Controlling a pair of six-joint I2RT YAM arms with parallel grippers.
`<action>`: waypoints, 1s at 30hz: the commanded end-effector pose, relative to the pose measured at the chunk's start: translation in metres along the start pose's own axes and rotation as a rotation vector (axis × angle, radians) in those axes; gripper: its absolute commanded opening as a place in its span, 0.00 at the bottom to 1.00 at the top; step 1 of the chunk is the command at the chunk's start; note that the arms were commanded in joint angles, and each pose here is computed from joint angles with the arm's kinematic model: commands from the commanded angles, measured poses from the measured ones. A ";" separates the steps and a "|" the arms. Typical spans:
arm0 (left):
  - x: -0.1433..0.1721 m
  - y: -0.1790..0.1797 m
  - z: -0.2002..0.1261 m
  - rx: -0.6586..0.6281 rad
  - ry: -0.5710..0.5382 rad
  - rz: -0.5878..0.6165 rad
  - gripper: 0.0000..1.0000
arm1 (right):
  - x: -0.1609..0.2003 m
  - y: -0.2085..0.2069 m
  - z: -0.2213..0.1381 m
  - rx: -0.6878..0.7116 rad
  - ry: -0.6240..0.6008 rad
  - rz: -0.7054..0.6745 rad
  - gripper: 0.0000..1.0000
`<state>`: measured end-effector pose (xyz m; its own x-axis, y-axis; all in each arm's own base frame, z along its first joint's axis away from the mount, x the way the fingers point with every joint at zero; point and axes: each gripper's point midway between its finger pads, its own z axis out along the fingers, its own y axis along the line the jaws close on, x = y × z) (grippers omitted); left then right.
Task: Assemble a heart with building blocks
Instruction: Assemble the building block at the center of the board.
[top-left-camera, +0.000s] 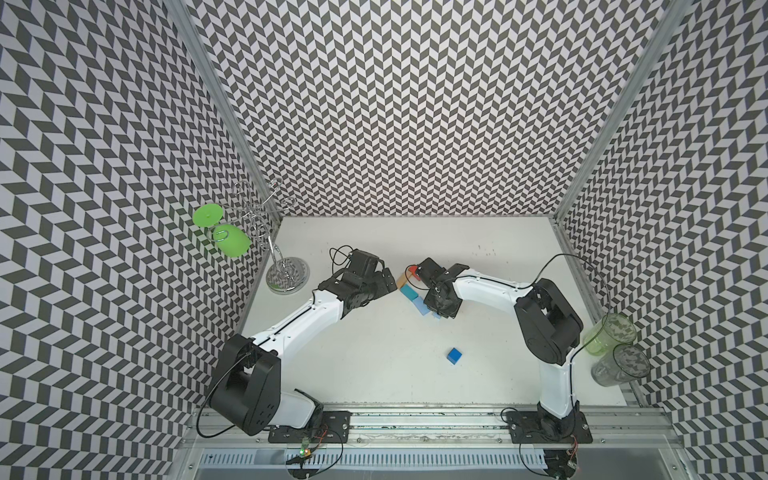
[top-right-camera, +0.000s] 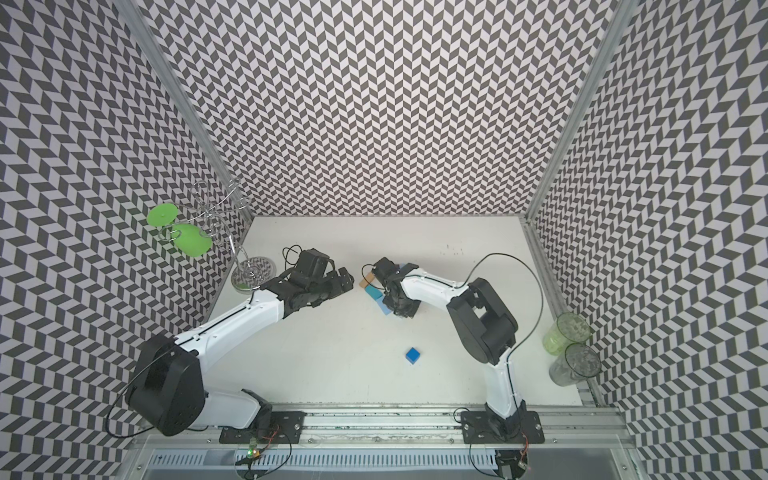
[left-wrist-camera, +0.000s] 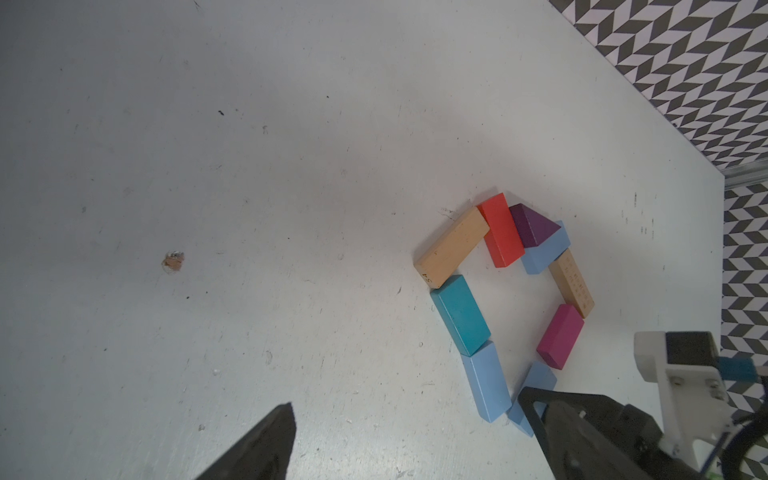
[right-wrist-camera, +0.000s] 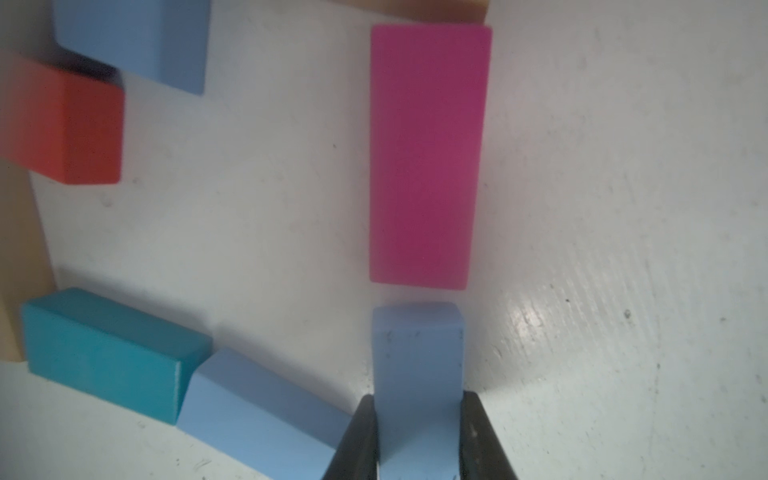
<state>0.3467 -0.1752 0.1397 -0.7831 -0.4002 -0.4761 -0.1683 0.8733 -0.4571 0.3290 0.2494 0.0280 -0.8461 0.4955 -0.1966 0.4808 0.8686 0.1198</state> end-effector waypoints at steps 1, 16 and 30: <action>-0.001 0.001 0.005 0.007 0.001 0.014 0.96 | 0.002 -0.014 0.016 0.068 0.014 0.011 0.00; -0.001 0.003 0.009 0.007 0.007 0.007 0.96 | -0.004 -0.016 0.022 0.075 0.018 0.024 0.00; -0.005 0.005 0.013 0.005 0.013 0.004 0.97 | 0.001 -0.015 0.032 0.095 0.046 0.000 0.10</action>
<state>0.3531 -0.1728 0.1289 -0.7931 -0.4035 -0.4563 -0.1796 0.8708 -0.4577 0.3383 0.2463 0.0268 -0.8389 0.5096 -0.1910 0.4974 0.8604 0.1110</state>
